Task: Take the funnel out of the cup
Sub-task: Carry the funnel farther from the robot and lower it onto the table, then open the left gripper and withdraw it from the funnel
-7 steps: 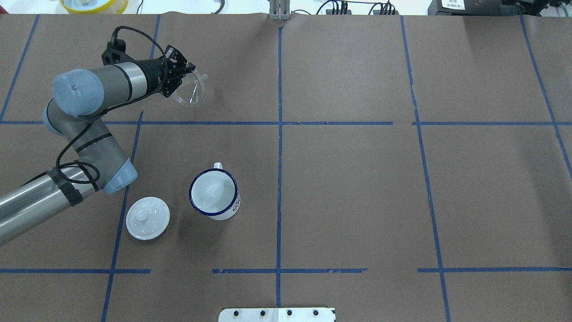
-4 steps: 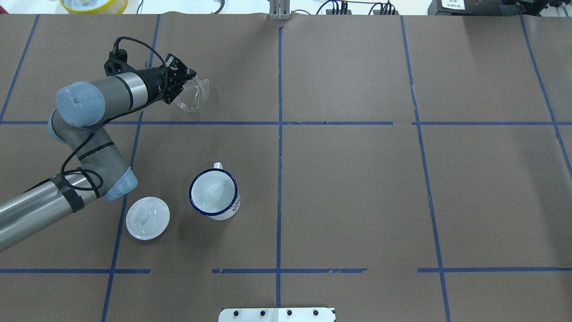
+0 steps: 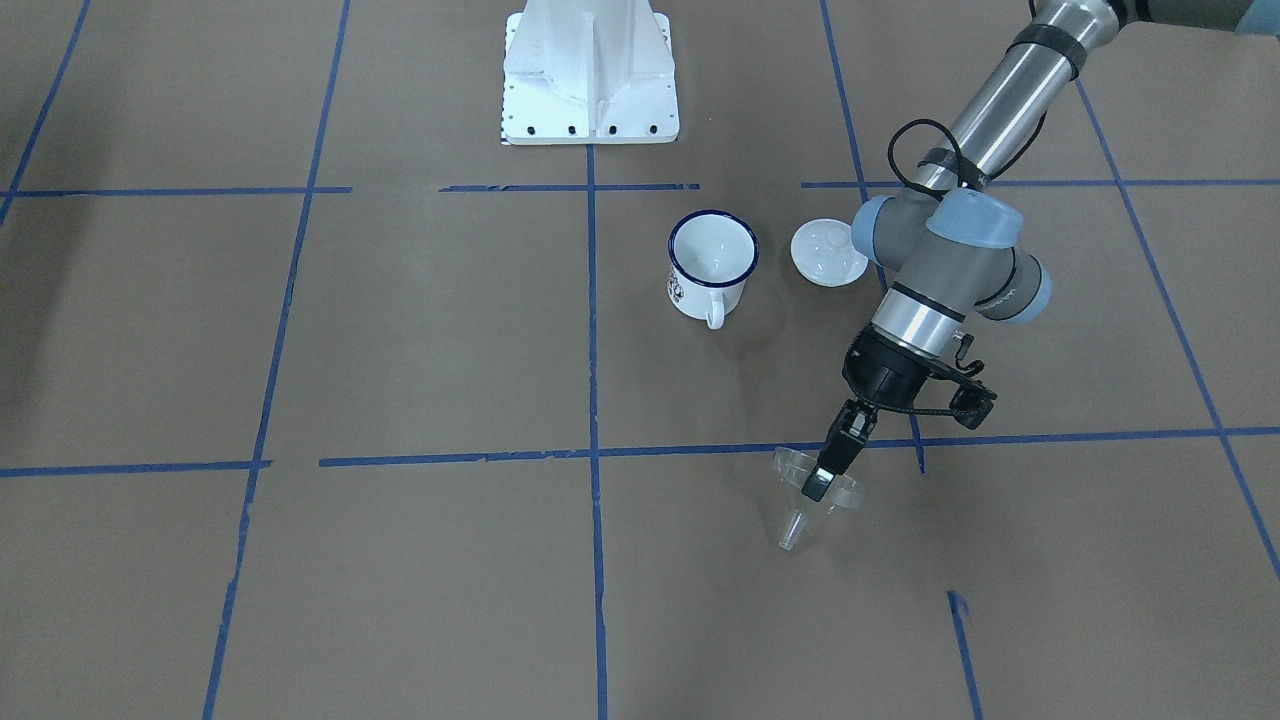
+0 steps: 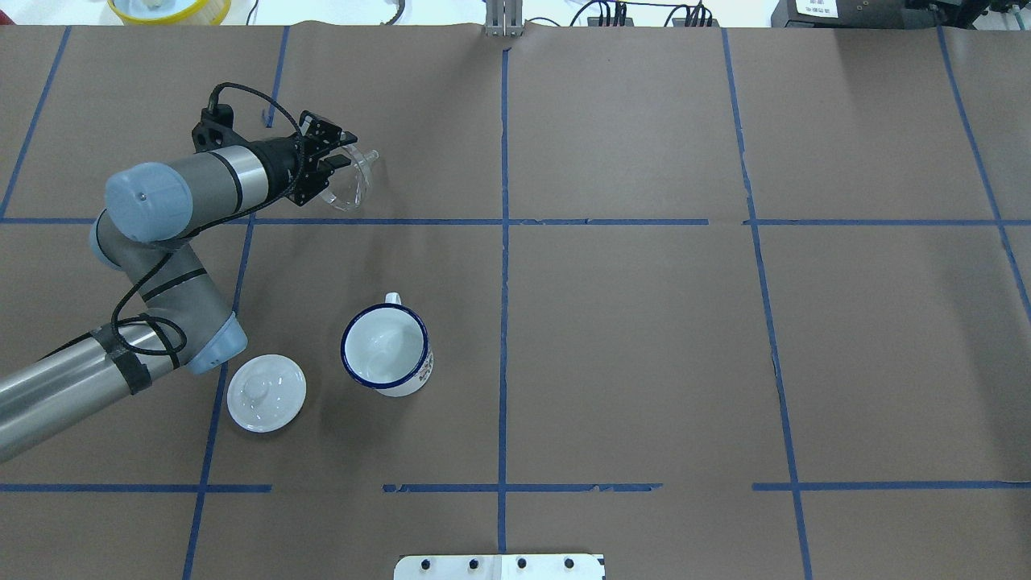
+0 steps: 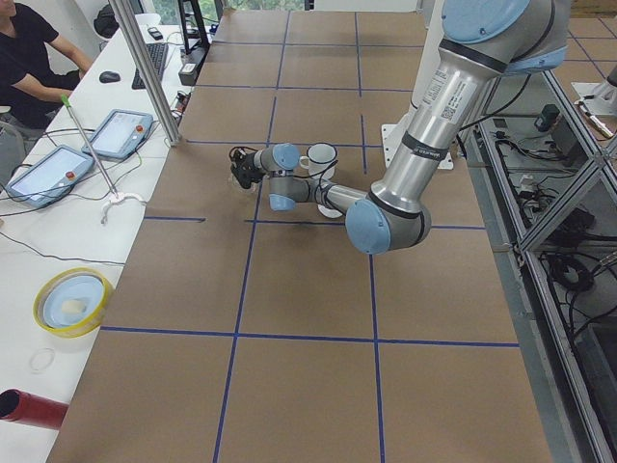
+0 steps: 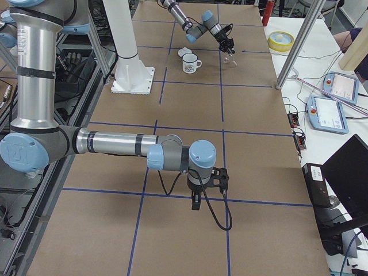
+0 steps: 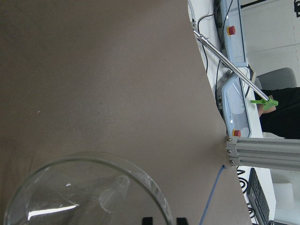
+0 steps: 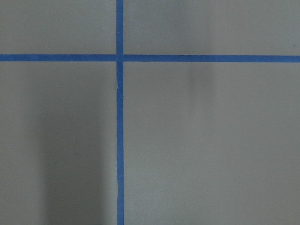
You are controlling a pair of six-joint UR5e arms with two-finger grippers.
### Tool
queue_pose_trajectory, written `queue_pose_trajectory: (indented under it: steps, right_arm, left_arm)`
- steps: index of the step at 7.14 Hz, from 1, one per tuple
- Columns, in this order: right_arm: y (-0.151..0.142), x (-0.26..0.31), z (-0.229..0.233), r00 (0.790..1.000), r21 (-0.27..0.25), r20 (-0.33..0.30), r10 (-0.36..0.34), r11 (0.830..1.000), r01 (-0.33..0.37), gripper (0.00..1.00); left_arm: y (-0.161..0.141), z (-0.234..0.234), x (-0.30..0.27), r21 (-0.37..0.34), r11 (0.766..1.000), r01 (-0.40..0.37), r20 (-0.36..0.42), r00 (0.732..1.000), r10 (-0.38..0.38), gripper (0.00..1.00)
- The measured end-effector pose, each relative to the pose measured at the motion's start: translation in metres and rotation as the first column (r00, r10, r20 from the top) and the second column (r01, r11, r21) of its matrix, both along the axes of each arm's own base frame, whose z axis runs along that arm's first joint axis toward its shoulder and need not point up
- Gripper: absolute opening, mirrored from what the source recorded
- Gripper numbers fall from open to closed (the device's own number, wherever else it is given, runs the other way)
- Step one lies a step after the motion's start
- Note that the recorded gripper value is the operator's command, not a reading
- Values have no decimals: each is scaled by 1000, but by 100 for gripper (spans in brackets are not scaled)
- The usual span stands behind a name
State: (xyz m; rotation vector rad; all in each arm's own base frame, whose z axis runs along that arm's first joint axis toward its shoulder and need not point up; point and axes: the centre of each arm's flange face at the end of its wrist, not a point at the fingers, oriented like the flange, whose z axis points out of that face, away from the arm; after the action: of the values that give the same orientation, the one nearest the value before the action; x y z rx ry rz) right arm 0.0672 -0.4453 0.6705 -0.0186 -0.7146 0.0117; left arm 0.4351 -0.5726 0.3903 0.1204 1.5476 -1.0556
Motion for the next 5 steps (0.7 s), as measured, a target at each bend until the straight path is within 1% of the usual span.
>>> queue_pose_trajectory:
  steps: [2, 3, 4, 5]
  right_arm:
    - [0, 0, 0, 1000, 1, 0, 0, 1000, 0, 100]
    - [0, 0, 0, 1000, 1, 0, 0, 1000, 0, 100]
    - [0, 0, 0, 1000, 1, 0, 0, 1000, 0, 100]
    - [0, 0, 0, 1000, 1, 0, 0, 1000, 0, 100]
  left_arm:
    - [13, -7, -14, 15, 1000, -6, -2, 1000, 7, 100]
    - [27, -7, -25, -3, 999, -33, 14, 999, 33, 100]
    - [41, -8, -32, -56, 994, -94, 53, 994, 97, 100]
    - [56, -12, -40, -126, 978, -164, 123, 976, 180, 99]
